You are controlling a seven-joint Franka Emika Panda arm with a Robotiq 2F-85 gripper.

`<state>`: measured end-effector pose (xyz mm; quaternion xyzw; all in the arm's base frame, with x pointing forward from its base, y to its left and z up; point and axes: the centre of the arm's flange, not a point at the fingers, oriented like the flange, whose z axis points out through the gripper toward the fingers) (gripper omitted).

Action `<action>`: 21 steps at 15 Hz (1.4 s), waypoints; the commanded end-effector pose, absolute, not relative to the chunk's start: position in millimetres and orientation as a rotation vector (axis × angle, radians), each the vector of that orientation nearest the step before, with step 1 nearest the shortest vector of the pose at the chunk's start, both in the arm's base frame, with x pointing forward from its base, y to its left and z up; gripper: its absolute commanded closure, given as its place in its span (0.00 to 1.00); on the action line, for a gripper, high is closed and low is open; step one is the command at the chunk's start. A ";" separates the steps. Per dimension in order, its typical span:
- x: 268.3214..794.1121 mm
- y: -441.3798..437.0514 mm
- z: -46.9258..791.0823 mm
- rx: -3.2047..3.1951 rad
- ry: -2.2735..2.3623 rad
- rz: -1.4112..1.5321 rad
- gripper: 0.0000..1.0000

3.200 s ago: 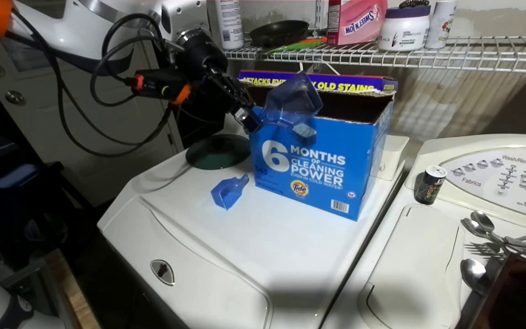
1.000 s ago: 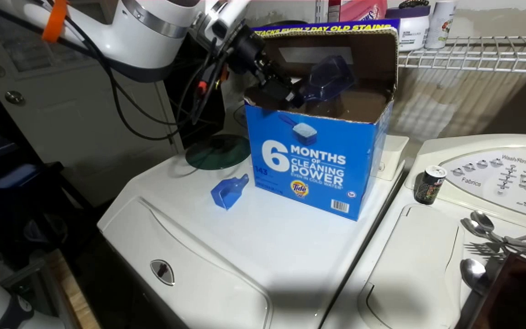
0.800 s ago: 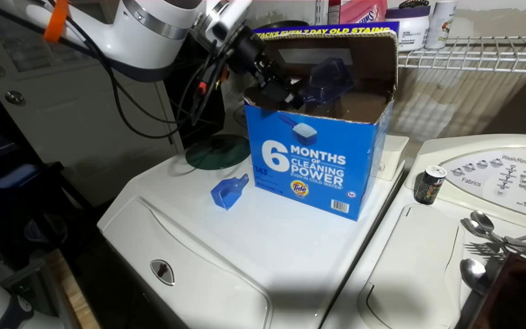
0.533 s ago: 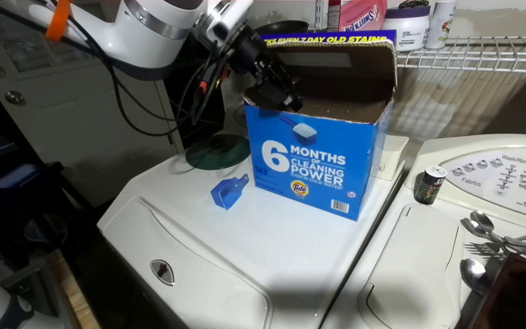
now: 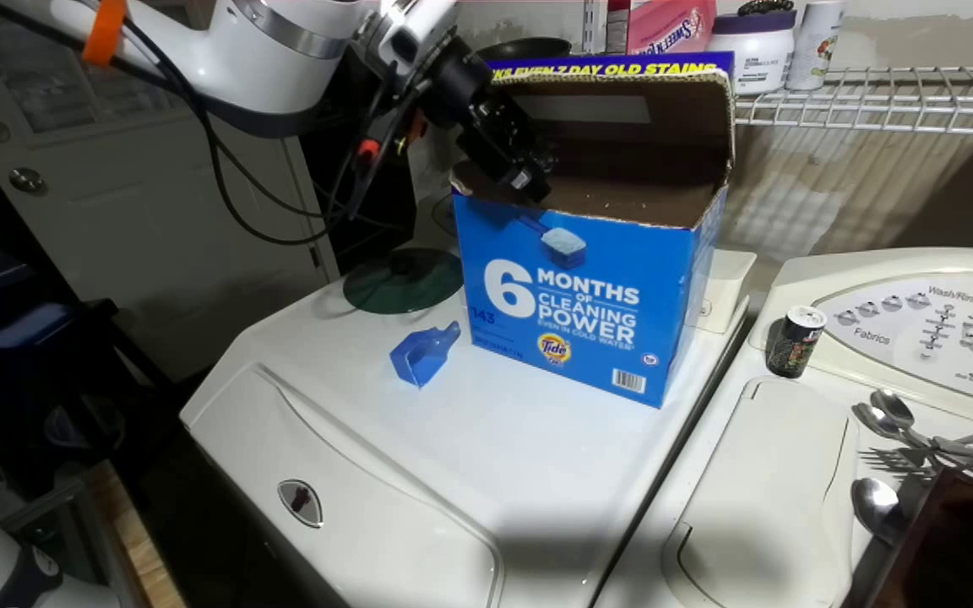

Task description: Pick up the blue scoop from the shelf and place it in the washing powder box on top of the washing machine

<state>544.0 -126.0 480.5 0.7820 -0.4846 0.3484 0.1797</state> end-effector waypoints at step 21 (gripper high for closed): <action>490.5 1.1 571.7 1.935 -1.399 0.806 0.00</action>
